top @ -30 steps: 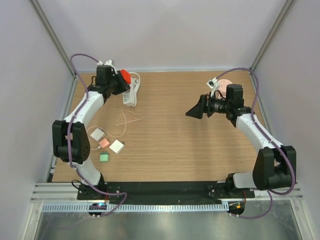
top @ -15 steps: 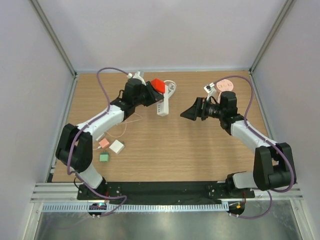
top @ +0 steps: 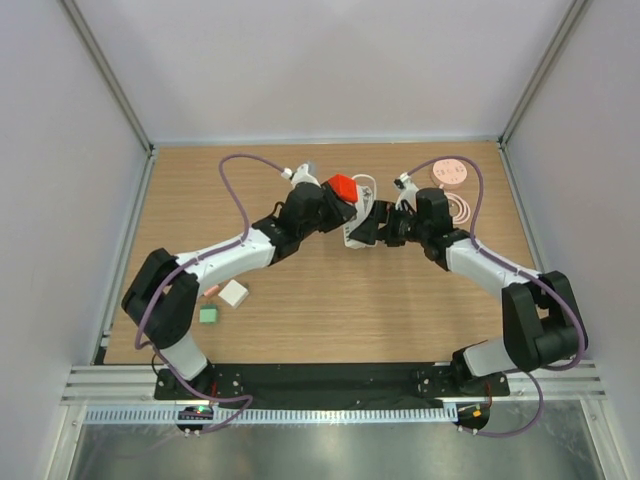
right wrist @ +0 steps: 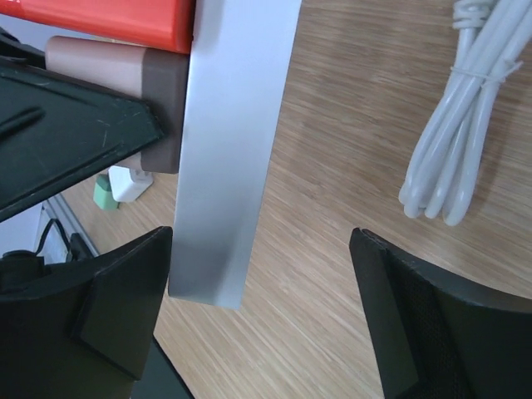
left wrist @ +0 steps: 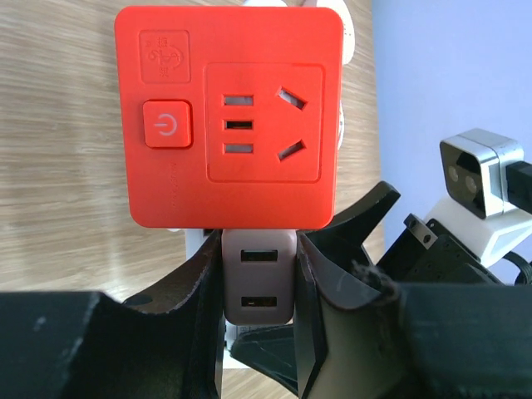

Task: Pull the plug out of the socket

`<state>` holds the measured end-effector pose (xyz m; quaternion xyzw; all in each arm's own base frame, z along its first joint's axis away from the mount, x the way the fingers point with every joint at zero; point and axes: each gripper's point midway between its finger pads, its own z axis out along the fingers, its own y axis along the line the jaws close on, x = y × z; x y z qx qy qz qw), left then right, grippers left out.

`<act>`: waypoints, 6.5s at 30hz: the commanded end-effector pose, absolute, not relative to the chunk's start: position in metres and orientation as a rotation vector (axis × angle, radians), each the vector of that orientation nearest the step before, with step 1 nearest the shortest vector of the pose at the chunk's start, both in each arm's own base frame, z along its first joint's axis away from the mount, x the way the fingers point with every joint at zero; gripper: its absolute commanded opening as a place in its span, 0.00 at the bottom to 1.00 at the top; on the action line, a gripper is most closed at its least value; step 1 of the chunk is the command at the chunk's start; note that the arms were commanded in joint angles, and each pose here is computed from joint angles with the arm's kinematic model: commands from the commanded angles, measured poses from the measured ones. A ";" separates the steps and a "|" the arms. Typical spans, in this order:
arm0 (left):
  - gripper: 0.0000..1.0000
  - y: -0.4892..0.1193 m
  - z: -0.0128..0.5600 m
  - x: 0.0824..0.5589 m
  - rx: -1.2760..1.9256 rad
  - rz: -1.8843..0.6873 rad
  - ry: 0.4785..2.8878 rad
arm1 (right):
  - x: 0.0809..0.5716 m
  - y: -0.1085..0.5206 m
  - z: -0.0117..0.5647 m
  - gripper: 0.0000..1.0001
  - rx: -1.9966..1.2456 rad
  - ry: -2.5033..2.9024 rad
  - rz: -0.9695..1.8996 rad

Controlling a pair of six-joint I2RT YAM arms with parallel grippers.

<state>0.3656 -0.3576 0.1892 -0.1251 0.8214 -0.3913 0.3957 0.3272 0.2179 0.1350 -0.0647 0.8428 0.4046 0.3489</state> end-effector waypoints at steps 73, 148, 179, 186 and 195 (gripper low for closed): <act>0.00 -0.228 0.125 0.255 -0.338 -0.579 2.417 | 0.368 0.131 0.170 0.01 -0.138 2.026 0.917; 1.00 -0.366 0.221 0.377 -0.705 -1.700 1.928 | 0.336 0.179 0.190 0.01 -0.564 1.905 0.851; 1.00 -0.322 0.213 0.355 -0.453 -1.222 2.066 | 0.347 0.165 0.192 0.01 -0.503 1.908 0.726; 1.00 -0.323 0.199 0.357 -0.482 -1.183 2.132 | 0.345 0.167 0.195 0.01 -0.507 1.892 0.745; 1.00 -0.335 0.182 0.363 -0.580 -1.195 2.190 | 0.340 0.176 0.194 0.01 -0.531 1.880 0.819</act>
